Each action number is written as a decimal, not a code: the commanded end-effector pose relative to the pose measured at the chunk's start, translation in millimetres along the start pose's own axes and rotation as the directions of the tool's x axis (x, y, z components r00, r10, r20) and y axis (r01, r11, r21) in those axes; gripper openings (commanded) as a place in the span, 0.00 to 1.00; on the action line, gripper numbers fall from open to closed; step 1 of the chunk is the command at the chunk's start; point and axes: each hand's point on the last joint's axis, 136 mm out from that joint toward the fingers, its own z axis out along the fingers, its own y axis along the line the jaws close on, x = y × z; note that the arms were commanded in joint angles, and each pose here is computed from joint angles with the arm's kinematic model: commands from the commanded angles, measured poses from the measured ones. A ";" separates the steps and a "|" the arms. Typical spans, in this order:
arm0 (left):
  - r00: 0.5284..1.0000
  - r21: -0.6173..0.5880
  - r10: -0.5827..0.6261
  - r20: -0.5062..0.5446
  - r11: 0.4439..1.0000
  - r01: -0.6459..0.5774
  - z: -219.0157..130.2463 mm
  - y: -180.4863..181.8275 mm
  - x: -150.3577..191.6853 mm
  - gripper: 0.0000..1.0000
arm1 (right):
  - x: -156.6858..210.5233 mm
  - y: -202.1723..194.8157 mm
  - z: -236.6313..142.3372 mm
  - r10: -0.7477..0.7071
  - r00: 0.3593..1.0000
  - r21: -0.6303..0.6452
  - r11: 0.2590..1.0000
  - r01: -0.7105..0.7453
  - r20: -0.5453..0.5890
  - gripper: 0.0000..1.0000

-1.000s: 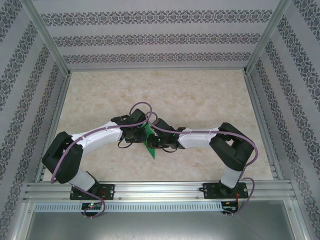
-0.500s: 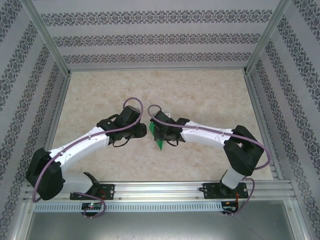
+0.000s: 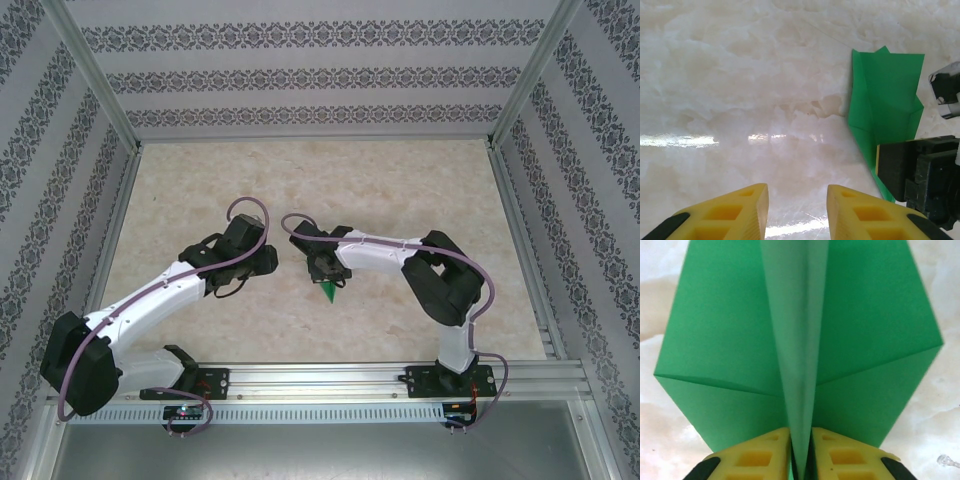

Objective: Fold a paper plane with a square sheet of paper (pick it up from the middle)
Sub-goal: Place the paper plane at the center of the table.

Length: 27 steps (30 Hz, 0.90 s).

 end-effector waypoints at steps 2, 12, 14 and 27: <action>1.000 0.000 -0.020 0.023 1.000 0.020 -2.0 4.6 -5.5 0.36 | 3.9 -0.6 5.5 -0.001 1.000 0.009 1.000 0.001 -0.018 0.22; 1.000 -0.009 -0.015 0.017 1.000 0.015 -0.6 6.0 -5.7 0.36 | 41.0 -3.2 46.5 0.087 0.990 -0.032 0.995 -0.091 -0.110 0.24; 1.000 -0.010 -0.016 0.015 1.000 0.016 -0.2 6.6 -5.2 0.36 | 38.6 -2.8 41.7 0.086 0.991 -0.022 0.996 -0.088 -0.102 0.25; 0.987 -0.122 -0.008 0.163 0.992 0.028 -20.1 32.0 -39.6 0.44 | -64.6 -15.8 -139.7 0.091 0.930 -0.167 0.985 -0.032 0.357 0.69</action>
